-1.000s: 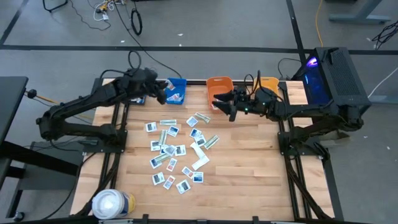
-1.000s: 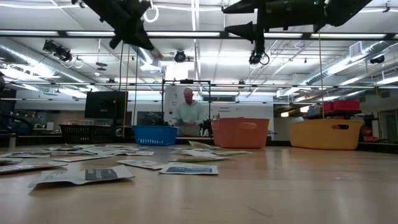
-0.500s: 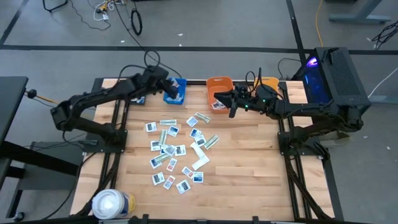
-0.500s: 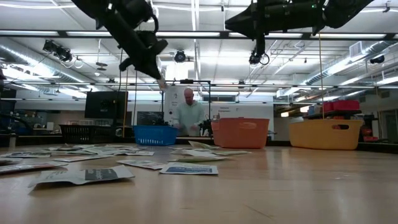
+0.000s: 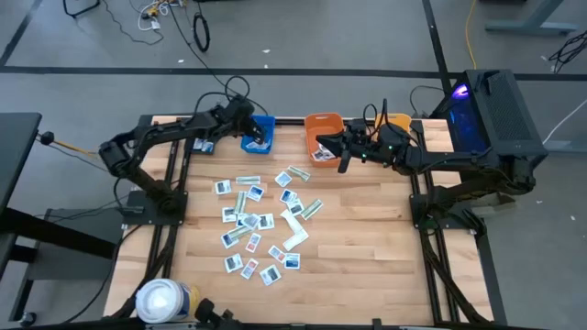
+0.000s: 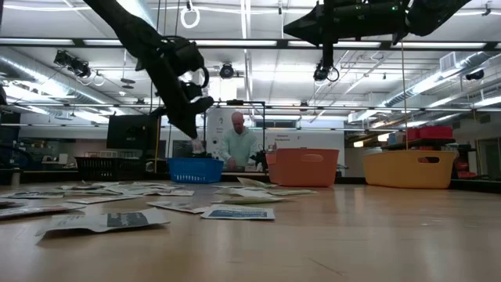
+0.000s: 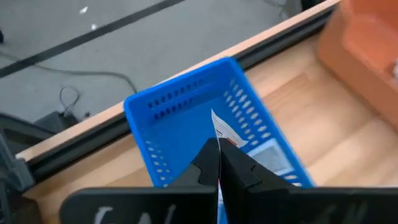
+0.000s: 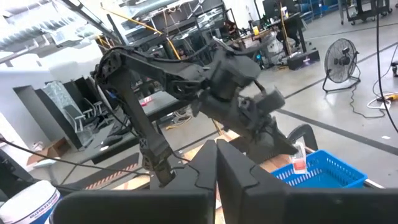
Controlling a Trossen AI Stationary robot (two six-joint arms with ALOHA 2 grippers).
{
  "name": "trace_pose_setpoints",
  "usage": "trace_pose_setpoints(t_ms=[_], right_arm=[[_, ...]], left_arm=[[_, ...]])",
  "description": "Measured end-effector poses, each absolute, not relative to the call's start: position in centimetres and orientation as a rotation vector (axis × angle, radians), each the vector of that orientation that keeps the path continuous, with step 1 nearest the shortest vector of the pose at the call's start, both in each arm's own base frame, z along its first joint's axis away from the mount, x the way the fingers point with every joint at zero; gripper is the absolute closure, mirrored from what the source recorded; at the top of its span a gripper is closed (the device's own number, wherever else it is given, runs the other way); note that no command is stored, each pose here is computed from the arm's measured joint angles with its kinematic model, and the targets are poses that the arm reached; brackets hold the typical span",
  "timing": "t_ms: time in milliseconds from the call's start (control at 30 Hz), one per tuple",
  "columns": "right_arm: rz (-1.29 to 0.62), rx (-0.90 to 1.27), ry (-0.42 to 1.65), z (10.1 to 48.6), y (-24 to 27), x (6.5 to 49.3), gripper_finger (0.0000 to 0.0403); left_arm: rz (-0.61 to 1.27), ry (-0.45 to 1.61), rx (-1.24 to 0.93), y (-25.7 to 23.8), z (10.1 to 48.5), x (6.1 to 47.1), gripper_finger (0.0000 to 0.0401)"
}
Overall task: Pick & Place First Aid Supplies
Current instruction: Put the ointment pack into the blue bin
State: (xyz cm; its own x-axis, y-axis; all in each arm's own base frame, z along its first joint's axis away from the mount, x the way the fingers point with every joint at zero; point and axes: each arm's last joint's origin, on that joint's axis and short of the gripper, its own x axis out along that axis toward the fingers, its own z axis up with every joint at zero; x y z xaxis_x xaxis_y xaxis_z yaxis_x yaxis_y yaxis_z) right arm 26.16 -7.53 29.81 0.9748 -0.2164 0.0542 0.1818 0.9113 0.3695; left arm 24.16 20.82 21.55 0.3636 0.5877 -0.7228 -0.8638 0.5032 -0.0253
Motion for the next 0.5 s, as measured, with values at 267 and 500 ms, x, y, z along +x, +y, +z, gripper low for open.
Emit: trace_pose_setpoints(t_ms=[267, 500], right_arm=[[-0.206, 0.373, -0.087, 29.7, -7.5, 26.2, 0.0398], [-0.206, 0.373, -0.084, 29.7, -7.5, 26.2, 0.0386]], left_arm=[[0.966, 0.724, -0.497, 22.9, 19.3, 24.1, 0.0399], [0.971, 0.717, -0.499, 23.2, 19.1, 24.2, 0.0388]])
